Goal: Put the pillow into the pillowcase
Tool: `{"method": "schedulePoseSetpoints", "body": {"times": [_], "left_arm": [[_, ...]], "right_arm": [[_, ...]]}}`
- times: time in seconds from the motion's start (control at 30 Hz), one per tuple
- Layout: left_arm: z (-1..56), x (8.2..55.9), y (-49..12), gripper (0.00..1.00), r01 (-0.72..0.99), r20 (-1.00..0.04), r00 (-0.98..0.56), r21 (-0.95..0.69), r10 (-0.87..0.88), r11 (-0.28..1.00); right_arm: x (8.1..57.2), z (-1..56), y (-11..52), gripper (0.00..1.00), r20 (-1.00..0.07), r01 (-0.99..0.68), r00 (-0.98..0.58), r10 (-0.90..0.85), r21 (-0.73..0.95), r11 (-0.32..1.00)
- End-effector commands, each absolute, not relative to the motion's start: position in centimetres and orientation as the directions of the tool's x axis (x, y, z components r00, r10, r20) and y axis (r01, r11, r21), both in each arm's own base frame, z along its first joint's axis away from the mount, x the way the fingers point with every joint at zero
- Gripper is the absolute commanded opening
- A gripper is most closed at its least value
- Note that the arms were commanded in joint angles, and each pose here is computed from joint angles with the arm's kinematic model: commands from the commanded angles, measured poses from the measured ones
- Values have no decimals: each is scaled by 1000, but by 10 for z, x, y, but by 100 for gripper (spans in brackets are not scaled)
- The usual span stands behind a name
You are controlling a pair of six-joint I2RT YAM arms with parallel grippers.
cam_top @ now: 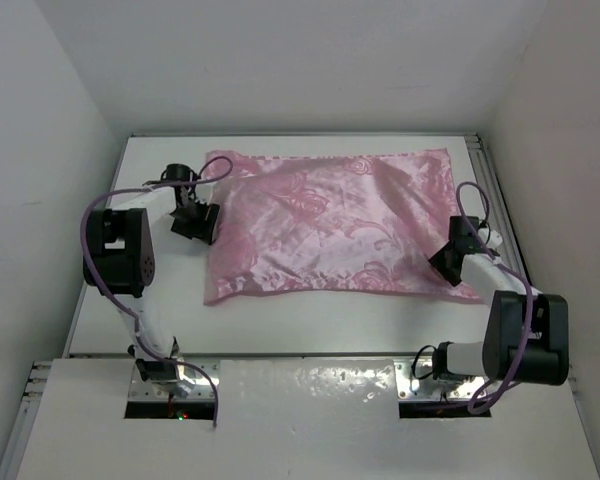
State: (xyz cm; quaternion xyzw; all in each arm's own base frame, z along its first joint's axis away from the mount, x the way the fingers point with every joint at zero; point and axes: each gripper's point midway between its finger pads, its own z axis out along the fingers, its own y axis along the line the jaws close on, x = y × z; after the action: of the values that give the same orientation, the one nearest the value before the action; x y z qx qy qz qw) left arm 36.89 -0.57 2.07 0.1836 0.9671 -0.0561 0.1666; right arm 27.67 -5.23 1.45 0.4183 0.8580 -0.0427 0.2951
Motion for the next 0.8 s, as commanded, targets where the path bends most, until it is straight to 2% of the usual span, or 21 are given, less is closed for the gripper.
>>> {"method": "schedulePoseSetpoints", "body": {"times": [0.0, 0.1, 0.13, 0.23, 0.27, 0.47, 0.63, 0.77], "left_arm": [[22, 390, 14, 57, 314, -375, -876, 35, 304, 949], [35, 398, 24, 56, 281, -397, -876, 42, 274, 959], [41, 402, 26, 57, 276, -407, -872, 49, 272, 960], [68, 415, 37, 58, 249, -439, -858, 94, 265, 964], [79, 416, 40, 60, 234, -448, -856, 106, 257, 966], [164, 439, 59, 71, 134, -595, -778, 158, 203, 978], [221, 444, 74, 74, 68, -683, -707, 195, 185, 979], [243, 441, 76, 75, 49, -719, -670, 208, 186, 977]], "right_arm": [[275, 21, -57, 44, -552, 760, -430, 714, 205, 616], [280, 39, -69, 51, -602, 737, -427, 675, 201, 646], [285, 50, -73, 63, -617, 729, -421, 665, 205, 653], [295, 84, -88, 85, -657, 711, -411, 632, 203, 673], [297, 94, -93, 98, -673, 701, -416, 611, 191, 687], [303, 166, -122, 99, -753, 711, -335, 567, 193, 676], [298, 198, -133, 99, -798, 727, -276, 535, 191, 659], [293, 206, -132, 99, -818, 717, -243, 521, 210, 665]]}}
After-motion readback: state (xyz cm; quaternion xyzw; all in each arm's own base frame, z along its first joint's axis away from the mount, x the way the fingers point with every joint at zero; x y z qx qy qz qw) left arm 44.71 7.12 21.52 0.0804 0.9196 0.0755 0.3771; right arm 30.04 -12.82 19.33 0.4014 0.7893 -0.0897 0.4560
